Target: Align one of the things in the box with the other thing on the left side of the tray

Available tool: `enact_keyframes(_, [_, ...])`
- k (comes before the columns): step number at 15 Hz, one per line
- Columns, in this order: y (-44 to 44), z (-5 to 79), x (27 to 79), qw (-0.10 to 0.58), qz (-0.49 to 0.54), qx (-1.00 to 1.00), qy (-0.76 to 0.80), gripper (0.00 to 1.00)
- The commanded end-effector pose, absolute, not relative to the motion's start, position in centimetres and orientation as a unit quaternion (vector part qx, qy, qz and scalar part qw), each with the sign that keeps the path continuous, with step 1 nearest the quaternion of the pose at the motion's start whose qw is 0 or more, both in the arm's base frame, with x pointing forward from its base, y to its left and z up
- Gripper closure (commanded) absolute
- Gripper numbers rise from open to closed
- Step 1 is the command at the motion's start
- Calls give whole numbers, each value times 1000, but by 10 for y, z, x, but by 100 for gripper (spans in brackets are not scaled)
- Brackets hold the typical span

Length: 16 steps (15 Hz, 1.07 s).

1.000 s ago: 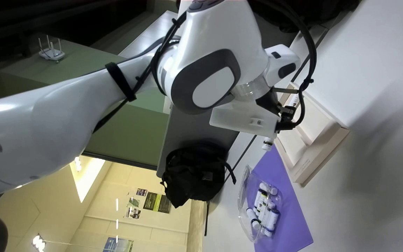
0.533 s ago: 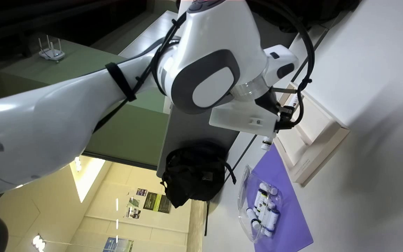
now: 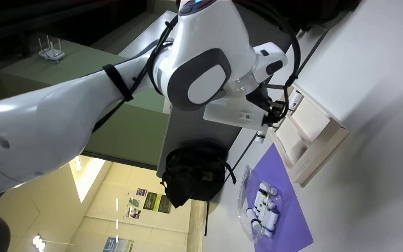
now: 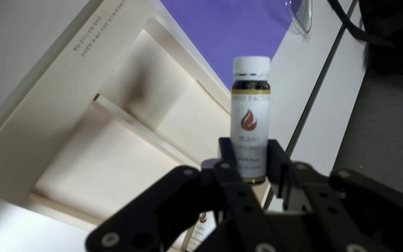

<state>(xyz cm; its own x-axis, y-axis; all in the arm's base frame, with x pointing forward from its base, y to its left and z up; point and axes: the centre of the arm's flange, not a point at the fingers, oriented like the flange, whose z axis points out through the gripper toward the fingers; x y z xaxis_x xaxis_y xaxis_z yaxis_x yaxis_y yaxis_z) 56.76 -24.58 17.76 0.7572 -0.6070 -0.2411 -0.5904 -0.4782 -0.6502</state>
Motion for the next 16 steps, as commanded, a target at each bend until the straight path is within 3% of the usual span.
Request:
enact_keyframes(1, [-247,184,604,365,-2,-849,383,88])
enact_keyframes(8, [-234,158,657,355,72,-814,453,88])
enact_keyframes(16, [-224,123,682,346,138,-766,524,88])
